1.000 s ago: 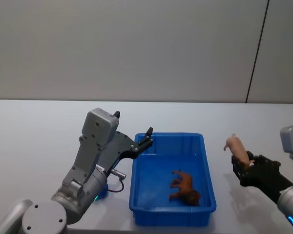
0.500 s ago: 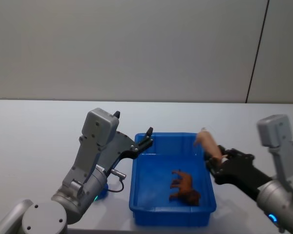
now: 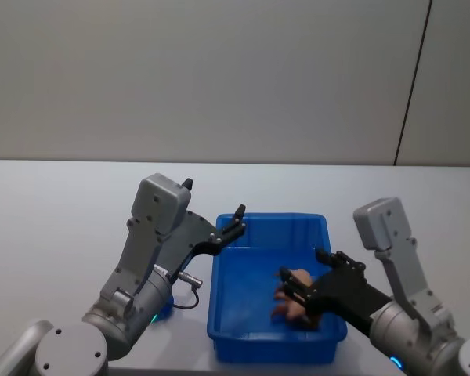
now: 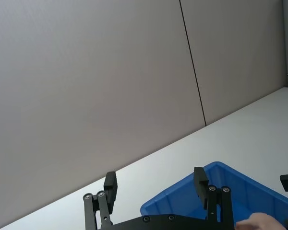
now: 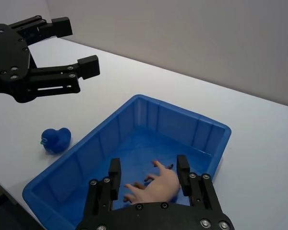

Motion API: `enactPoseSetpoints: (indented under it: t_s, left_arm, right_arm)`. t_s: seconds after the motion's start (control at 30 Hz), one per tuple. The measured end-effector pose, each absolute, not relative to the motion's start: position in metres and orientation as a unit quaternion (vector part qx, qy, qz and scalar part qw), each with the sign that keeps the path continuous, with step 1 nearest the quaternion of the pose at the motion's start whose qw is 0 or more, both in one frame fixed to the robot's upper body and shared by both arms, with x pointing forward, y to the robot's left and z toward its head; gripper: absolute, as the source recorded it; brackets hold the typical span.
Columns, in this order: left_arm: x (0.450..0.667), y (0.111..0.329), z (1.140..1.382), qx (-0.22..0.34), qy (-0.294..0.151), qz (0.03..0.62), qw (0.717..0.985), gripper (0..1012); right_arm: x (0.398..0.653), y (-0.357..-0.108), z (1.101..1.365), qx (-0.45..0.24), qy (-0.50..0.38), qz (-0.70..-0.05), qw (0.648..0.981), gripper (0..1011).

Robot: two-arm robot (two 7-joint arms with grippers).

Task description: Pick up the two dolls from the table and place them into the box.

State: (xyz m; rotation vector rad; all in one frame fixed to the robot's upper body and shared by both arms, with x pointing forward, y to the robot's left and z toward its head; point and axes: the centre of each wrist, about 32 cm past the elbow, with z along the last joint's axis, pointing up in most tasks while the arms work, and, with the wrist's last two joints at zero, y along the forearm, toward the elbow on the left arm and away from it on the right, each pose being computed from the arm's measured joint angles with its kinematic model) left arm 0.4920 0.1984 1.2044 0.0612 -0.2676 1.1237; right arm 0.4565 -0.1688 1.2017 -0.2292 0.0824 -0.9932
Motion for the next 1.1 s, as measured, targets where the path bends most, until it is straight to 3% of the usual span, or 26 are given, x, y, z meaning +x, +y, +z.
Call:
enactPoseSetpoints:
  t_s: [0.4, 1.1]
  left_arm:
    - [0.492, 0.198, 1.204, 0.029, -0.126, 0.531, 0.837, 1001]
    - [0.492, 0.198, 1.204, 0.03, -0.126, 0.531, 0.837, 1001]
  right_arm:
    - [0.459, -0.181, 1.2, -0.087, 0.021, -0.482, 0.871, 1001]
    - [0.467, -0.252, 1.187, -0.072, -0.019, -0.511, 0.856, 1001]
